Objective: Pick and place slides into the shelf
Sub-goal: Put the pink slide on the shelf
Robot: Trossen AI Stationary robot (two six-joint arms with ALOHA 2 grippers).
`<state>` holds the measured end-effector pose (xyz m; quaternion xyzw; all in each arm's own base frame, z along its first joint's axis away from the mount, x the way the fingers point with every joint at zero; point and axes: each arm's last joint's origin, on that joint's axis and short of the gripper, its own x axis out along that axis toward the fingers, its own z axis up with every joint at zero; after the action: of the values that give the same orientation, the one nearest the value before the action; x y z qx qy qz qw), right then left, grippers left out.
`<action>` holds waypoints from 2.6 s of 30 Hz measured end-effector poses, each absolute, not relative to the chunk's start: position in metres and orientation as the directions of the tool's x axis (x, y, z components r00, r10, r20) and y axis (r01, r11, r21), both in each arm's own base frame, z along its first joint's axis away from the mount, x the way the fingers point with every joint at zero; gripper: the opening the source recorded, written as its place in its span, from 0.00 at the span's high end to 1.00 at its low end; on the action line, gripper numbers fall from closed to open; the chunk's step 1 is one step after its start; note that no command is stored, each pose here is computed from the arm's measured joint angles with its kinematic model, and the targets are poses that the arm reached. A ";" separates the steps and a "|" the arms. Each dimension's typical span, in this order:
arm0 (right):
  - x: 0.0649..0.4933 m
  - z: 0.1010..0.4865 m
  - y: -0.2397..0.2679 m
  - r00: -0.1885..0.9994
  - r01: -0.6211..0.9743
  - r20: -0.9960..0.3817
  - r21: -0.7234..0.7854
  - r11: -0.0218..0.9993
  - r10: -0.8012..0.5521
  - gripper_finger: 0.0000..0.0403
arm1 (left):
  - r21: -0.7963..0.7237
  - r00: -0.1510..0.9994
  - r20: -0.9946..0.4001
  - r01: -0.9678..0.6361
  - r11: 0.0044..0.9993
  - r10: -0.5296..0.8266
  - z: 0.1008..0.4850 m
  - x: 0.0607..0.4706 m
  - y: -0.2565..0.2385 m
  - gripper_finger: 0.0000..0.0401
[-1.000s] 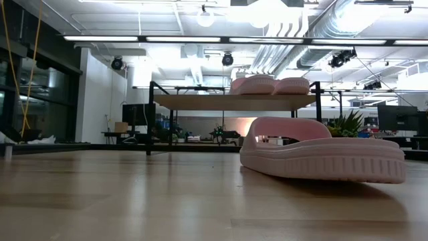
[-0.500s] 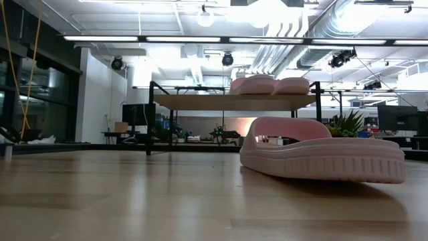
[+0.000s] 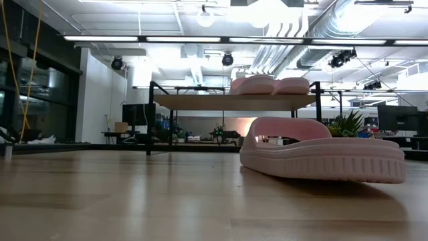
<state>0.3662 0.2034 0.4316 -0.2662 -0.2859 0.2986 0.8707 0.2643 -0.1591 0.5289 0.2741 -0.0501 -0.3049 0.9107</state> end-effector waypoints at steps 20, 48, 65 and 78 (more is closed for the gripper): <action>0.369 0.435 0.195 0.634 -0.356 0.372 -0.638 0.683 0.678 0.55 | 0.527 0.810 -0.062 0.523 0.670 -0.583 0.526 0.277 -0.157 0.96; 0.365 0.437 0.199 0.612 -0.373 0.386 -0.629 0.682 0.690 0.55 | 0.501 0.891 -0.072 0.420 0.756 -0.447 0.525 0.286 -0.141 0.96; 0.367 0.437 0.197 0.648 -0.347 0.397 -0.605 0.716 0.650 0.77 | 0.493 0.888 -0.076 0.429 0.757 -0.454 0.525 0.285 -0.141 0.96; 0.368 0.439 0.195 0.672 -0.344 0.414 -0.560 0.754 0.614 0.93 | 0.460 0.893 -0.069 0.424 0.780 -0.444 0.527 0.282 -0.139 0.96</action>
<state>0.3676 0.1954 0.4386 -0.2239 -0.3020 0.2702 0.8864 0.2817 -0.1390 0.5272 0.2386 -0.0218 -0.2301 0.9432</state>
